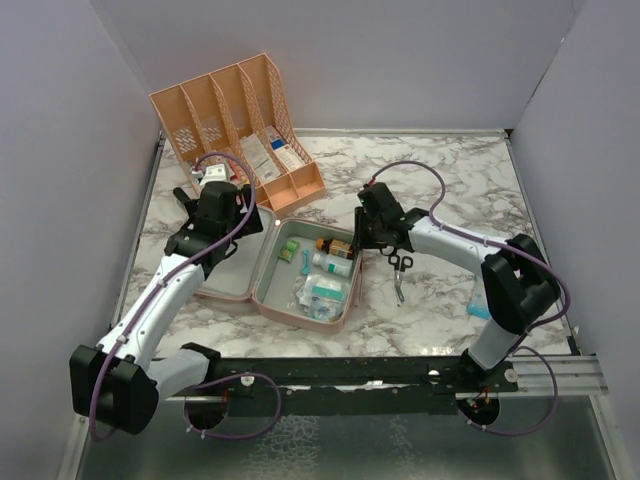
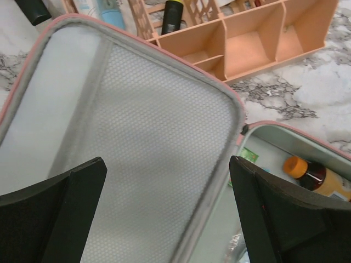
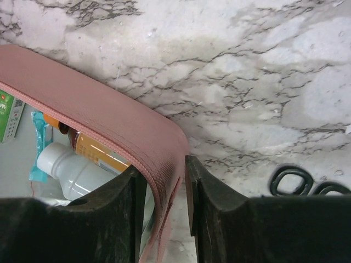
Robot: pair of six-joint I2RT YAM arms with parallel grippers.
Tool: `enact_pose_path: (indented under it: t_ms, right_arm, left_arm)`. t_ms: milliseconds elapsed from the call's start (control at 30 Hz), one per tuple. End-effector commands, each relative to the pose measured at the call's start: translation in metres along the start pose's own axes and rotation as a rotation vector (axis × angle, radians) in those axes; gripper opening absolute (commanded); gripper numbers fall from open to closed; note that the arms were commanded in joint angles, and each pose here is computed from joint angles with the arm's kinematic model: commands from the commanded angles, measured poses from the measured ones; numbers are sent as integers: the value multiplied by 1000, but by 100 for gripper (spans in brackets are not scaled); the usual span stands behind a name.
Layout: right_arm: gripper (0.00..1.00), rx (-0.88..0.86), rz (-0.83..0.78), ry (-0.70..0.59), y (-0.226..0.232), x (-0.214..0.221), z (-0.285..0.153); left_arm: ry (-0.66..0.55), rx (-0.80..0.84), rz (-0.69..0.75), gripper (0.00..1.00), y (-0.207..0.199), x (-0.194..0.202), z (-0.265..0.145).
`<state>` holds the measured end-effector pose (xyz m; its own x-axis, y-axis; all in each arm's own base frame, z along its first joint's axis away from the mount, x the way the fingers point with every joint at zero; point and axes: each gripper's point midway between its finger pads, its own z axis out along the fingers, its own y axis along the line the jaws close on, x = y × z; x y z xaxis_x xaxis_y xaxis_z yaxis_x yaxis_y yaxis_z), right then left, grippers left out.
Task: Organize the medicine kit
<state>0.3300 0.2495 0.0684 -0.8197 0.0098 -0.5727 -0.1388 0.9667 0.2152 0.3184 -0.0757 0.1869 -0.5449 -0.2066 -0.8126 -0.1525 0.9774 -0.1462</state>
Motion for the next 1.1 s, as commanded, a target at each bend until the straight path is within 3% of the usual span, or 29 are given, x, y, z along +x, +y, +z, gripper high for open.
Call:
enact_pose_path:
  t_ms: [0, 200, 500, 600, 767, 933, 1067]
  right_arm:
    - [33, 15, -31, -4, -26, -5, 1]
    - [33, 16, -1, -7, -34, -10, 3]
    - [38, -44, 20, 12, -22, -11, 5]
    - [49, -54, 21, -3, -18, -18, 1]
    - [65, -77, -4, -124, -8, -59, -22]
    - [67, -85, -62, -147, -3, -75, -26]
    - [67, -108, -63, -156, 1, -77, -28]
  left_arm:
    - [26, 4, -43, 99, 15, -5, 3]
    - [31, -74, -173, 99, 66, -9, 6]
    - [40, 43, -369, 99, 94, -10, 31]
    - [18, 38, -410, 99, 109, -12, 38]
    - [55, 119, -597, 99, 128, 1, 58]
    - [67, 110, -585, 99, 142, 9, 62]
    - [103, 241, -597, 99, 127, 11, 63]
